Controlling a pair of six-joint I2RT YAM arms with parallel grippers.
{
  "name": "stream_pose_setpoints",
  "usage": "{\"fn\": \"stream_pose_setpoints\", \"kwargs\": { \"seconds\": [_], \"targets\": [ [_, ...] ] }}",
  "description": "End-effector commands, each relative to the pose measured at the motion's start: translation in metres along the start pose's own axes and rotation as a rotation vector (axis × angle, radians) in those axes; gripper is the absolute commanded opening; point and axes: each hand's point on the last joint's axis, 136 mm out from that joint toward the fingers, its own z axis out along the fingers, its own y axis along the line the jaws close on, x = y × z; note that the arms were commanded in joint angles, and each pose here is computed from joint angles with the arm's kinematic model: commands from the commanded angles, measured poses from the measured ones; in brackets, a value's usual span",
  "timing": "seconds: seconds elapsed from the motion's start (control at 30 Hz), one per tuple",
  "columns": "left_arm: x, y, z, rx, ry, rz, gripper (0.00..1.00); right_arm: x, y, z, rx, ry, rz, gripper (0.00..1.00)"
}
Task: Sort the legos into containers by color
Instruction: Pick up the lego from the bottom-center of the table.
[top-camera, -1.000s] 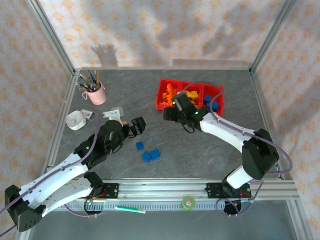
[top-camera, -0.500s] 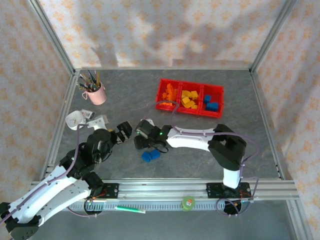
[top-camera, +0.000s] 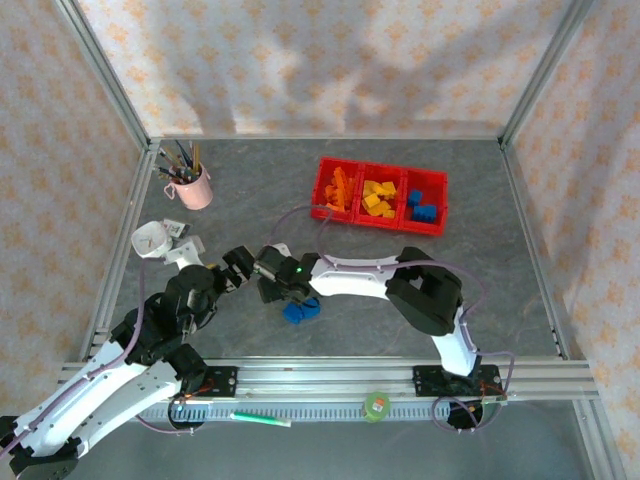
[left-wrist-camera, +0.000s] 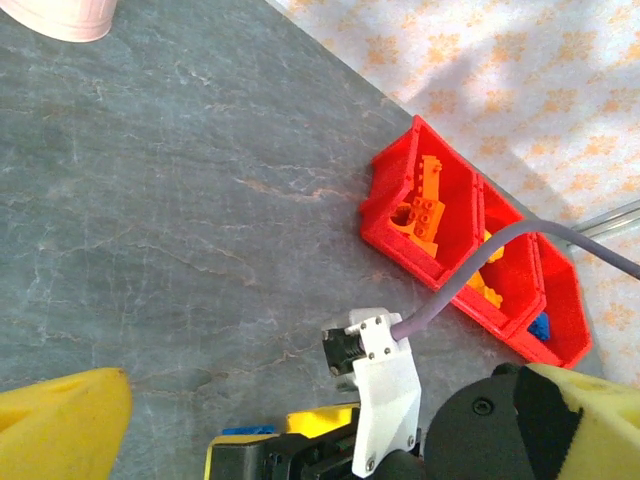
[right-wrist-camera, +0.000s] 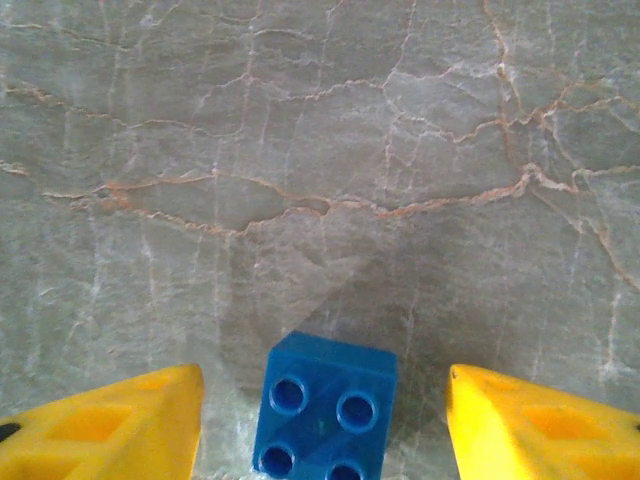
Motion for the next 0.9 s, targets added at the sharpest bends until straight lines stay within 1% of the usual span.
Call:
{"fn": "stream_pose_setpoints", "kwargs": {
  "seconds": [0.0, 0.23, 0.4, 0.53, 0.7, 0.8, 0.87],
  "targets": [
    [-0.001, 0.011, 0.000, -0.041, -0.020, 0.001, 0.99, 0.001, -0.007, 0.007, 0.069, 0.003, -0.028, 0.61],
    [-0.002, 0.008, 0.001, -0.030, -0.022, 0.001, 0.99, 0.009, -0.012, 0.020, 0.106, 0.027, -0.046, 0.49],
    [-0.001, 0.004, 0.002, -0.019, -0.013, 0.006, 0.99, 0.005, -0.012, 0.015, 0.105, 0.008, -0.041, 0.36],
    [-0.003, -0.002, 0.003, -0.010, -0.010, 0.016, 0.99, -0.006, -0.009, 0.002, 0.086, -0.029, -0.024, 0.31],
    [-0.006, -0.015, 0.004, 0.022, -0.001, 0.034, 0.99, -0.024, -0.016, -0.020, 0.050, -0.075, 0.037, 0.27],
    [-0.007, -0.024, 0.006, 0.043, 0.007, 0.051, 0.99, -0.038, -0.031, -0.040, 0.024, -0.120, 0.099, 0.27],
    [-0.006, -0.031, 0.008, 0.059, 0.019, 0.066, 0.99, -0.048, -0.048, -0.055, 0.016, -0.159, 0.149, 0.27]
  ]
}}
